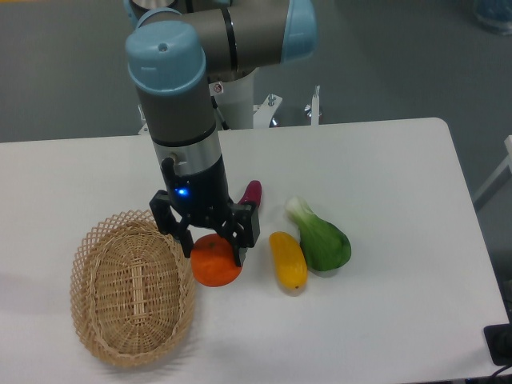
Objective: Place the orange in the basket
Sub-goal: 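Close the gripper on the orange and lift it off the table, then carry the held orange over the wicker basket and lower it inside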
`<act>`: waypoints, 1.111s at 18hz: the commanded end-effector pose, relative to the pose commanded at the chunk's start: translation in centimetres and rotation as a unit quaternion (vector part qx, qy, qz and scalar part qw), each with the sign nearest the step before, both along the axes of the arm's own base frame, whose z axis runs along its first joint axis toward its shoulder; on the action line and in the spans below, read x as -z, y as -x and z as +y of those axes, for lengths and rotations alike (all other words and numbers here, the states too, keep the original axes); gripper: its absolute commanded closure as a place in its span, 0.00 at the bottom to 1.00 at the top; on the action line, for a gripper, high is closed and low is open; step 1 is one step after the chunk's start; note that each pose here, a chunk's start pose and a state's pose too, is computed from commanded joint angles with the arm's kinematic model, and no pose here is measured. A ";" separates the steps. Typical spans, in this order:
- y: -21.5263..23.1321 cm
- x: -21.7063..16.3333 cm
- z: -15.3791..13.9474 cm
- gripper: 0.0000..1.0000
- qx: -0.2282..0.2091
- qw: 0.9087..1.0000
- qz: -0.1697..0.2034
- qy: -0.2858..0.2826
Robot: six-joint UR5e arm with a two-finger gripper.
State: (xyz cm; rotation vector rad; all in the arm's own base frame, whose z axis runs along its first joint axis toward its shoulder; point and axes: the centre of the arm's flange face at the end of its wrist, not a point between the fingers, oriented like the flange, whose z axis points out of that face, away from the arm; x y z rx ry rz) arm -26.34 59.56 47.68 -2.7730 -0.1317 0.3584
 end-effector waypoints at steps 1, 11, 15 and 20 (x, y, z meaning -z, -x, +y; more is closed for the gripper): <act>0.0 0.0 0.0 0.18 -0.001 1.000 0.000 0.000; -2.5 3.8 3.3 0.18 -0.045 0.998 -0.039 0.004; -5.7 5.8 5.7 0.18 -0.075 0.995 -0.047 -0.034; -10.1 11.0 7.8 0.18 -0.062 0.995 -0.073 -0.002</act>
